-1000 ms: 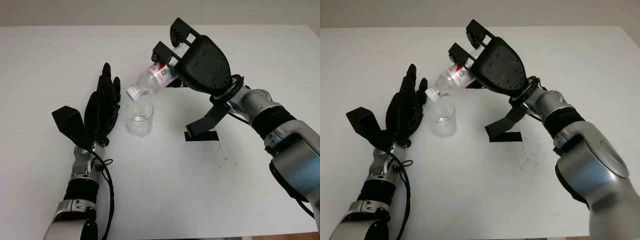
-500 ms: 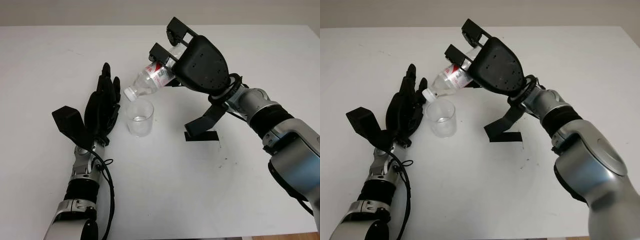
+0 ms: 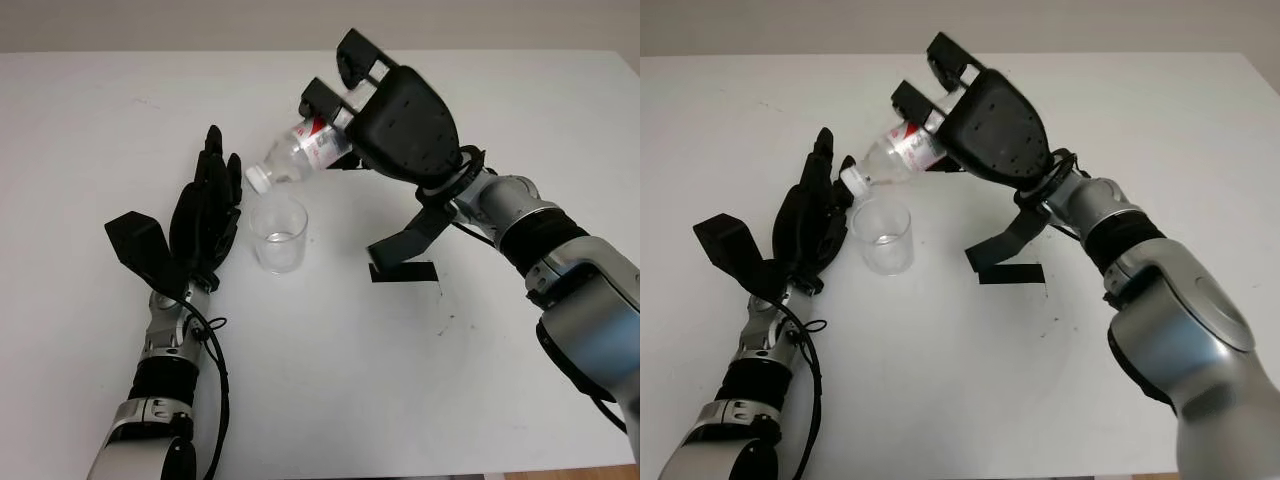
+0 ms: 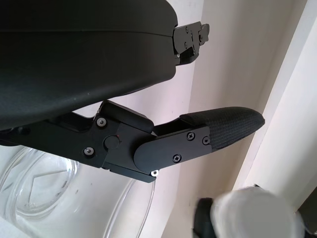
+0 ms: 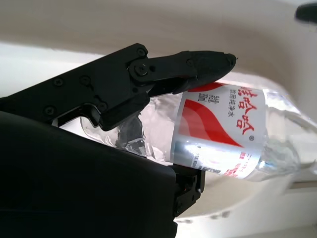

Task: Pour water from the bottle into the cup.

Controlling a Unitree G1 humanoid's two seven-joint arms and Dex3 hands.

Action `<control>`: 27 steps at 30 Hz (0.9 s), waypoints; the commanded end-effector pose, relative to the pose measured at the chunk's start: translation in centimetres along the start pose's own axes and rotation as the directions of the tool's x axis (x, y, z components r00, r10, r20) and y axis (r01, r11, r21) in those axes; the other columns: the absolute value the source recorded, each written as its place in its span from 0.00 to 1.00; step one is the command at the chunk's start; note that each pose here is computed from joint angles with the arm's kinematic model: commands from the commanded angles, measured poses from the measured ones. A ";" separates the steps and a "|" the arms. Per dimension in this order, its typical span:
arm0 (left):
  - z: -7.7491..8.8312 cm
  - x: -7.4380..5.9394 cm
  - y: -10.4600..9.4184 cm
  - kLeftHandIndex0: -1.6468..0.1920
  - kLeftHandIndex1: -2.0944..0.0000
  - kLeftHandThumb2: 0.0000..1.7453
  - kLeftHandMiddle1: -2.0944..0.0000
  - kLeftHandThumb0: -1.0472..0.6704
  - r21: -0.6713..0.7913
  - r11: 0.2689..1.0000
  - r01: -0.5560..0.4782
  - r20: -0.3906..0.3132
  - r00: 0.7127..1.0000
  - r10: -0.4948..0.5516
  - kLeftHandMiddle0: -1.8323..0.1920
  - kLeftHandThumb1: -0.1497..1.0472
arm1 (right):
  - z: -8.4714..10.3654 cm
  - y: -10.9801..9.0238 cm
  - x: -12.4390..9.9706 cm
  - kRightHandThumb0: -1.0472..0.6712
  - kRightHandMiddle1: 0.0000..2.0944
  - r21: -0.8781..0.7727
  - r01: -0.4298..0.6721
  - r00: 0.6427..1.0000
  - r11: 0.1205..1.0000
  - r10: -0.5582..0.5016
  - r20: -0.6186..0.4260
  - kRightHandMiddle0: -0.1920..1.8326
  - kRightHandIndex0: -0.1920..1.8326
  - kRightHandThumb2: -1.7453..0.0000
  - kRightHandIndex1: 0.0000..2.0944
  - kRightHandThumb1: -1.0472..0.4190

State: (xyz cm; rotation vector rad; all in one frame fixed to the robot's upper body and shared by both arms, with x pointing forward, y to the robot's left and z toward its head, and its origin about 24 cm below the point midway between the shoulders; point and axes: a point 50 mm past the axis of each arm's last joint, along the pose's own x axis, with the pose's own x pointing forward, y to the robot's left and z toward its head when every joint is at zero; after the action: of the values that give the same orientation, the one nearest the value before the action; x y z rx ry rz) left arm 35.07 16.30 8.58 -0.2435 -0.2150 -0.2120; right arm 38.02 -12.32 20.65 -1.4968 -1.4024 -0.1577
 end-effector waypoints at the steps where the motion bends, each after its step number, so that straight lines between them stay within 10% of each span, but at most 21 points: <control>1: -1.8 -1.2 0.5 1.00 0.99 0.39 0.97 0.10 -0.026 0.999 -0.026 -0.069 0.997 0.024 0.98 1.00 | -0.3 0.0 -0.6 0.32 1.00 0.043 0.012 0.997 0.999 -0.009 -0.080 0.47 0.70 0.76 1.00 0.00; 8: -1.7 -1.2 0.6 1.00 0.99 0.39 0.97 0.11 -0.024 0.999 -0.023 -0.065 0.998 0.022 0.98 1.00 | -0.7 0.1 -2.1 0.35 1.00 0.242 0.081 0.936 0.967 0.010 -0.352 0.56 0.78 0.79 1.00 0.00; 15: -1.6 -1.0 0.5 1.00 0.99 0.40 0.97 0.10 -0.008 1.000 -0.012 -0.072 0.997 0.012 0.98 1.00 | -0.3 0.3 -3.6 0.38 1.00 0.546 0.231 0.781 0.805 0.181 -0.598 0.49 0.77 0.77 1.00 0.00; 27: -1.6 -1.0 0.2 0.99 0.98 0.40 0.97 0.10 -0.007 1.000 -0.008 -0.087 0.996 0.007 0.98 1.00 | 1.1 -1.1 -5.3 0.38 1.00 0.777 0.435 0.613 0.454 0.483 -0.625 0.54 0.74 0.73 1.00 0.00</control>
State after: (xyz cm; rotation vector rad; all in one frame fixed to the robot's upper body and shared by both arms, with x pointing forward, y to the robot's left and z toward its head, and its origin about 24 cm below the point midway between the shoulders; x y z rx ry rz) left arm 35.18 16.22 8.66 -0.2348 -0.1977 -0.2238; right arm 35.42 -15.25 16.61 -0.3866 -0.4567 -0.0259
